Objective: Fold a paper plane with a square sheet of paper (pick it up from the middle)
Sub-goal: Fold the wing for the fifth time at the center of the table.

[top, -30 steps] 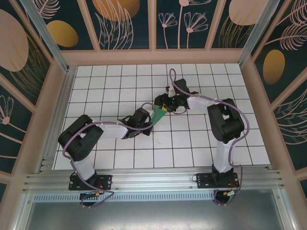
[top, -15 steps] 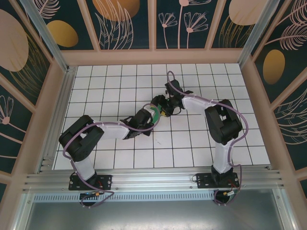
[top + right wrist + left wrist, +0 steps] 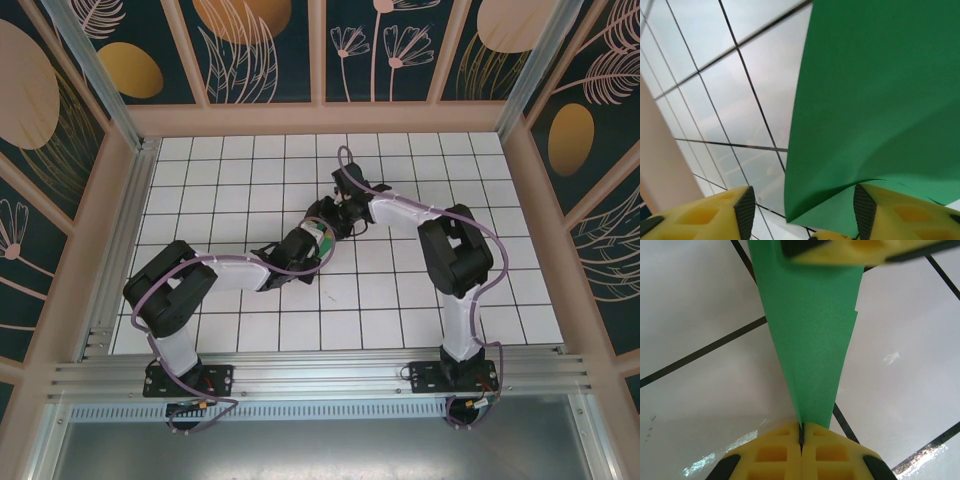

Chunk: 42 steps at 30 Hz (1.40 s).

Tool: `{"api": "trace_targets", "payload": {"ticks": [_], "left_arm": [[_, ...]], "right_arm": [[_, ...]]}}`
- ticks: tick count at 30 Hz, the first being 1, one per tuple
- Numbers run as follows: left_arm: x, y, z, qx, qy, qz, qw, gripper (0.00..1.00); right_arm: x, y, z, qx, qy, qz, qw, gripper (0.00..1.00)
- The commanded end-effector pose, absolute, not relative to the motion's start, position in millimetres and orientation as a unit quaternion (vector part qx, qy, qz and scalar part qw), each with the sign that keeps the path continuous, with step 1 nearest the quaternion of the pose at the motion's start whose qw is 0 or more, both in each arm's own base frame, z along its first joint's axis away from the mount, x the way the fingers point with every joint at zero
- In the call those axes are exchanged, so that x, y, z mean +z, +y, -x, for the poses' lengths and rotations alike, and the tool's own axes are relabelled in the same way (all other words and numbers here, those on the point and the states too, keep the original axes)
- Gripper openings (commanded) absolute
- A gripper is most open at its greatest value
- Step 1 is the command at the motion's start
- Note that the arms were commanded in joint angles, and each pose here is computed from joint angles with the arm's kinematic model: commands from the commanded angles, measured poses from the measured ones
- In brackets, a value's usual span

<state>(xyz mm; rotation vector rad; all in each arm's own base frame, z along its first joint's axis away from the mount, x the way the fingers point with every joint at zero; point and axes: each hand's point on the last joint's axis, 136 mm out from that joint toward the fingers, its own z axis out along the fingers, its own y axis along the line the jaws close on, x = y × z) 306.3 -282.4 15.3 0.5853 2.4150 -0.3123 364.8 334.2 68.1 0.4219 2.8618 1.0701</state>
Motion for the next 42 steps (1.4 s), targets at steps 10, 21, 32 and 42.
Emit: {"api": "trace_targets", "payload": {"ticks": [10,21,32,42], "left_arm": [[-11,-259,-295,-0.058,0.931,-0.234,0.273,0.00],[-9,-259,-293,-0.064,0.931,-0.232,0.274,0.06],[51,-280,-284,-0.194,0.917,-0.177,0.302,0.63],[91,-272,-300,-0.355,0.880,-0.016,0.315,0.65]], "right_arm": [[60,325,-358,0.318,0.938,-0.140,0.010,0.31],[59,312,-366,0.313,0.940,-0.135,0.026,0.00],[70,317,-365,0.405,0.911,-0.059,0.054,0.00],[86,315,-354,0.479,0.873,0.018,0.086,0.00]]}}
